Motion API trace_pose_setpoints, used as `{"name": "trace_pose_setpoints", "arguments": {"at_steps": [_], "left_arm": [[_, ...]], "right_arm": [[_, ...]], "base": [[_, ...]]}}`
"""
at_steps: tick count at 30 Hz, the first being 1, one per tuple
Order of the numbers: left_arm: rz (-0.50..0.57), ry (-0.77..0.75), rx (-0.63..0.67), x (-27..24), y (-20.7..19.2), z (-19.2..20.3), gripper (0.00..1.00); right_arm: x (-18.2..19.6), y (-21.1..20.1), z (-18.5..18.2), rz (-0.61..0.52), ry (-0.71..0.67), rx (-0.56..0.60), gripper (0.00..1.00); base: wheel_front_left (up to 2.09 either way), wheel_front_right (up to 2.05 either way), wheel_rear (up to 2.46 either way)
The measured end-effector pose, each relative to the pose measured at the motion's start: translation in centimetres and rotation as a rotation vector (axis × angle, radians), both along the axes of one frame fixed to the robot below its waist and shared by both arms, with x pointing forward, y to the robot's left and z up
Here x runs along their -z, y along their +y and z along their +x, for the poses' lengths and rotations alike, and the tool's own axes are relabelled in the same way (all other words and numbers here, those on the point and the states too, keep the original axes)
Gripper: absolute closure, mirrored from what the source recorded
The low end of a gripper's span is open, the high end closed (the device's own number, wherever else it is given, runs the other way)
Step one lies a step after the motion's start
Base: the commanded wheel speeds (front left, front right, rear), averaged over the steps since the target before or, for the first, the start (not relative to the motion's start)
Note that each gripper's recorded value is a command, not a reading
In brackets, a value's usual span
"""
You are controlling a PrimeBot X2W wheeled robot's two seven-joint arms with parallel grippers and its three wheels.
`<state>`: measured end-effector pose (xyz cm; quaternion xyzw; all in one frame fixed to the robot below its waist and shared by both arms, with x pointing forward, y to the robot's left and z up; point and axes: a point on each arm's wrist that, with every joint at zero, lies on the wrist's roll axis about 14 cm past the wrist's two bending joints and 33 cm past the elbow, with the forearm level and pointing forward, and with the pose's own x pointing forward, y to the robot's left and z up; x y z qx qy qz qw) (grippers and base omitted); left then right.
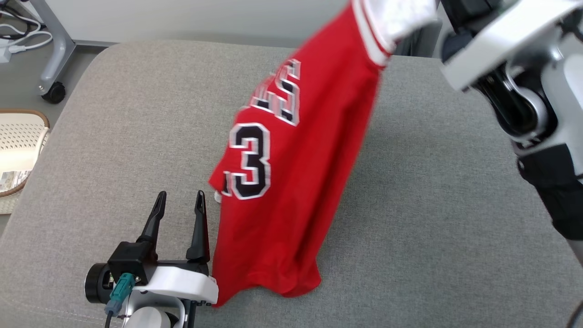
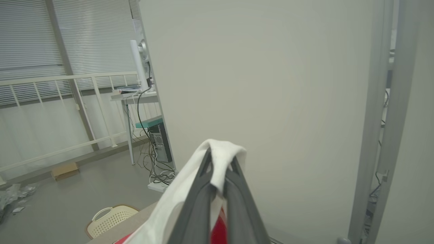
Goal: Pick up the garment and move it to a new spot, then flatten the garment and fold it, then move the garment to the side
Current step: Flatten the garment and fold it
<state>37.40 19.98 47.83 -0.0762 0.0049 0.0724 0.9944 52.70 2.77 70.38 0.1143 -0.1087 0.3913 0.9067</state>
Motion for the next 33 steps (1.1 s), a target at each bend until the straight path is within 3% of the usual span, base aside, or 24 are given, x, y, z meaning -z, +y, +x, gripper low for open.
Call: {"name": "trace_pose_setpoints", "arguments": {"at_steps": [6,11,19,26,27,28,33], "left_arm": [[0.002,0.016,-0.005,0.6,0.2,0.5,0.0],[0.006,0.023,0.017,0.9,-0.4,1.4,0.0],[0.007,0.024,0.055,1.2,-1.5,2.6,0.0],[0.006,0.028,0.068,1.4,-1.9,2.9,0.0],[0.006,0.029,0.068,1.4,-1.9,2.9,0.0],[0.006,0.029,0.068,1.4,-1.9,2.9,0.0],[0.007,0.016,0.07,0.9,-2.0,2.8,0.0]], "right_arm": [[12.2,-7.7,3.2,-0.254,0.25,0.185,1.0],[19.4,-14.2,3.2,-0.403,0.424,0.32,1.0],[25.1,-23.4,2.4,-0.548,0.577,0.532,1.0],[26.9,-24.9,1.6,-0.541,0.642,0.586,1.0],[27.1,-24.9,1.5,-0.551,0.647,0.584,0.72],[27.1,-24.9,1.5,-0.551,0.647,0.584,0.0],[25.2,-23.0,1.9,-0.519,0.584,0.557,0.0]], "base": [[0.0,0.0,0.0],[0.0,0.0,0.0],[0.0,0.0,0.0],[0.0,0.0,0.0],[0.0,0.0,0.0],[0.0,0.0,0.0],[0.0,0.0,0.0]]}}
